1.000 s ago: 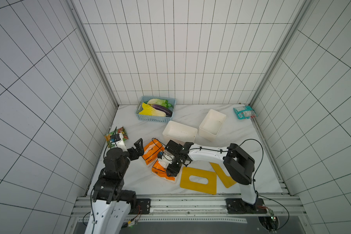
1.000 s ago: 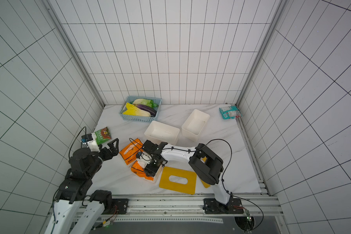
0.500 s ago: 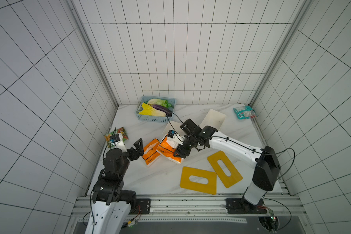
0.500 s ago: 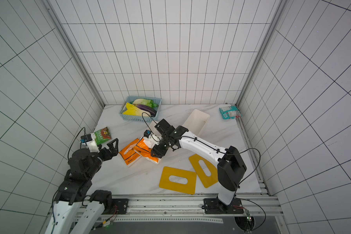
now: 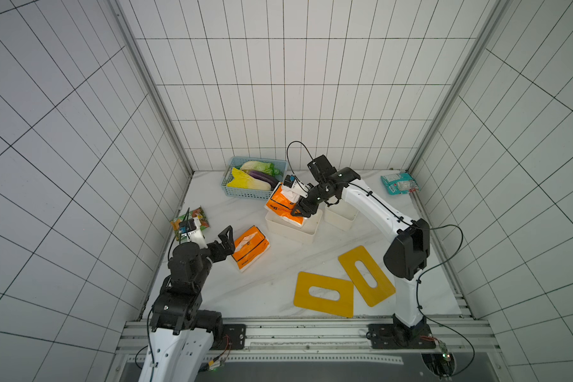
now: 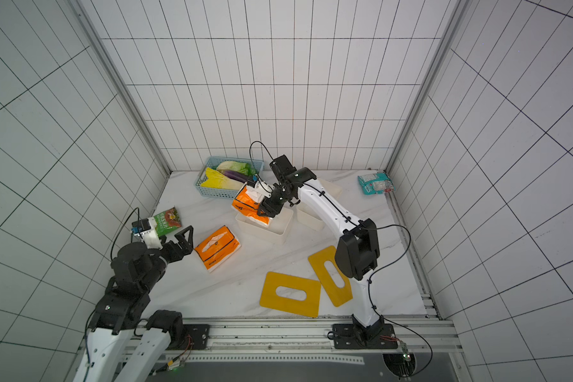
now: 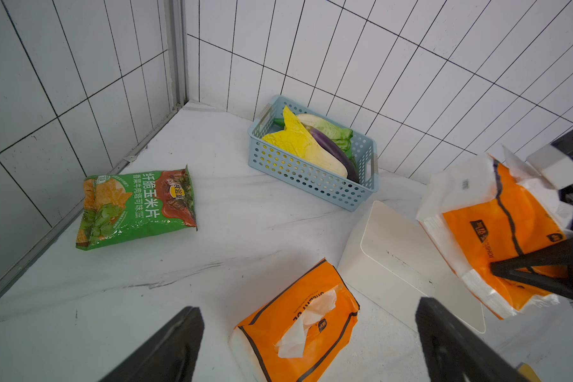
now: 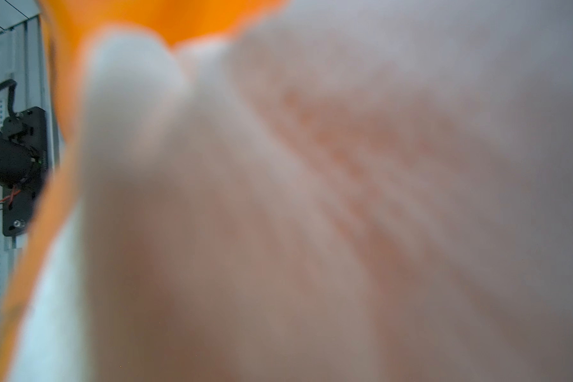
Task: Put the tissue paper into the tissue box
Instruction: Place the paper towel in the tissue box.
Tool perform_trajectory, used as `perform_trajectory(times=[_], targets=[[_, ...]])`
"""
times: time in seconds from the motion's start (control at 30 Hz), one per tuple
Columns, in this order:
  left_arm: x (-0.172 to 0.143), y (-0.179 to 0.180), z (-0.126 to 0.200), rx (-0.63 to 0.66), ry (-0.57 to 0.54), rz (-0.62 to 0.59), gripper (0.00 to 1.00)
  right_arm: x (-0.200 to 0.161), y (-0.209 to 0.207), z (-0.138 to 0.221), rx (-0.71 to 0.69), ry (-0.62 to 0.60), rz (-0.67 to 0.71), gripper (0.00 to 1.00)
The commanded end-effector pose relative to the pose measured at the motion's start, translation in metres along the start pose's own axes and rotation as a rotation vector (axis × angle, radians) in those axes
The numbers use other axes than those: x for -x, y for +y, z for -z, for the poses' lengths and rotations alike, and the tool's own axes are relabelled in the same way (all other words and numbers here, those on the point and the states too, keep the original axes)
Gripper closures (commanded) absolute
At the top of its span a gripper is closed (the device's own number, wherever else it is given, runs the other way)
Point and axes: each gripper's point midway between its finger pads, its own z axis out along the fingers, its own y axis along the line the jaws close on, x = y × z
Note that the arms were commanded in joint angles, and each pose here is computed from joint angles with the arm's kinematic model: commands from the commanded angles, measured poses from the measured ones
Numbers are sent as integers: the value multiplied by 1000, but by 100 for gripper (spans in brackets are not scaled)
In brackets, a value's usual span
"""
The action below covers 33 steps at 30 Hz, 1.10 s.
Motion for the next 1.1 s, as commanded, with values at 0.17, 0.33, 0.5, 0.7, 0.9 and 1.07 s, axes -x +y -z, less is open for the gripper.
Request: perform_trajectory(times=[0.17, 0.33, 0.5, 0.7, 0.9, 1.07], targets=[[0, -1, -1, -13, -11, -7, 2, -24, -29, -14, 37, 46, -20, 39], [0, -2, -1, -17, -10, -7, 1, -38, -36, -36, 61, 76, -48, 39], [-1, -2, -2, -15, -4, -6, 1, -51, -43, -57, 66, 114, -77, 39], [-1, -2, -2, -15, -3, -5, 1, -65, -47, -73, 76, 150, -106, 37], [-2, -2, -3, -16, 1, -6, 2, -75, -43, -84, 93, 176, -132, 25], [-2, -2, -3, -17, 1, -6, 2, -75, -39, -85, 92, 188, -130, 8]])
